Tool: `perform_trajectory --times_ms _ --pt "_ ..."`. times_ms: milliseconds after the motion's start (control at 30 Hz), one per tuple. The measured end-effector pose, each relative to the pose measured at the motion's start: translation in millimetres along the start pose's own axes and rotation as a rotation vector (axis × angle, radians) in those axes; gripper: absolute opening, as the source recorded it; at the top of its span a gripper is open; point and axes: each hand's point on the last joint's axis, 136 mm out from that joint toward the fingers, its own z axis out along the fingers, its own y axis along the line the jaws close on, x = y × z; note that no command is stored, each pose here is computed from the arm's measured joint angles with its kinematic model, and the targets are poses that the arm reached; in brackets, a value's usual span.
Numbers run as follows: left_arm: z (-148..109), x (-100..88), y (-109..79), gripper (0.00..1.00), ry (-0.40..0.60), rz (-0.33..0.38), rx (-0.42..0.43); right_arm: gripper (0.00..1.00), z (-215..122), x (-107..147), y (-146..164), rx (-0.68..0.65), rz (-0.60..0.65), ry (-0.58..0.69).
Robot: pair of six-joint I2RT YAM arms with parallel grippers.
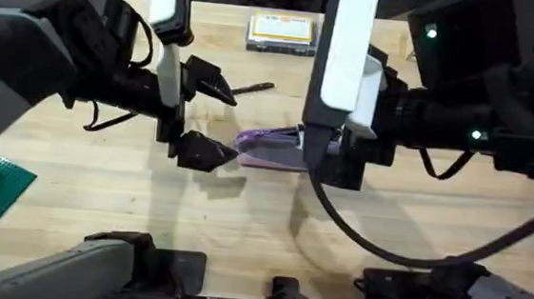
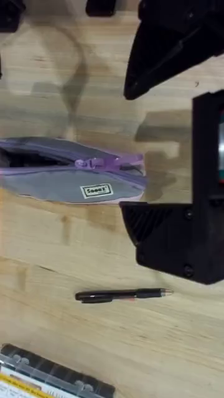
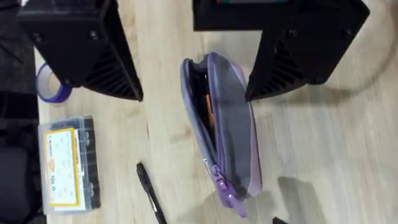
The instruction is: Unzip the bag, pick up the pens from the table one at a time and place them inside, then zip the bag closed.
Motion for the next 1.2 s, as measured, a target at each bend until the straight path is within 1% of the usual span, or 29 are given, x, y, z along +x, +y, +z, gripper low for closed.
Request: perform_trajectory --times_ms 267,300,367,500,533,567,667,800,1033,1200 --pt "0.0 0.0 0.0 0.995 0.000 0.000 0.000 0.988 0.0 0.1 0.1 0.000 -0.034 0.001" --pt "0.0 0.0 0.0 0.995 0.000 0.000 0.000 0.931 0.0 0.2 0.1 0.000 -0.038 0.001" --pt "-0.2 -0.2 0.0 0.995 0.000 0.001 -0.001 0.732 0.0 0.3 0.0 0.000 -0.044 0.001" --pt "-3.3 -3.9 -1.4 0.995 -0.003 0.020 -0.016 0.162 0.0 0.5 0.3 -0.001 -0.044 0.002" --pt "-4.6 -5.4 -2.0 0.995 -0.004 0.027 -0.021 0.067 0.2 0.5 0.3 -0.002 -0.043 0.003" --pt "-5.7 -6.8 -2.6 0.995 -0.006 0.034 -0.027 0.040 0.6 0.6 0.2 -0.002 -0.044 0.003" --pt "-10.0 -11.8 -4.7 0.993 -0.010 0.060 -0.047 0.032 7.4 3.1 1.6 -0.019 -0.042 0.020" --pt "-14.5 -17.0 -7.3 0.995 -0.014 0.088 -0.068 0.031 25.9 10.8 4.6 -0.061 -0.032 0.064" --pt "-17.7 -20.5 -9.3 0.995 -0.016 0.106 -0.083 0.031 58.1 12.8 1.2 -0.085 -0.027 0.087" --pt "-18.2 -20.9 -10.5 0.994 -0.016 0.106 -0.083 0.031 69.7 12.6 5.2 -0.118 -0.023 0.083"
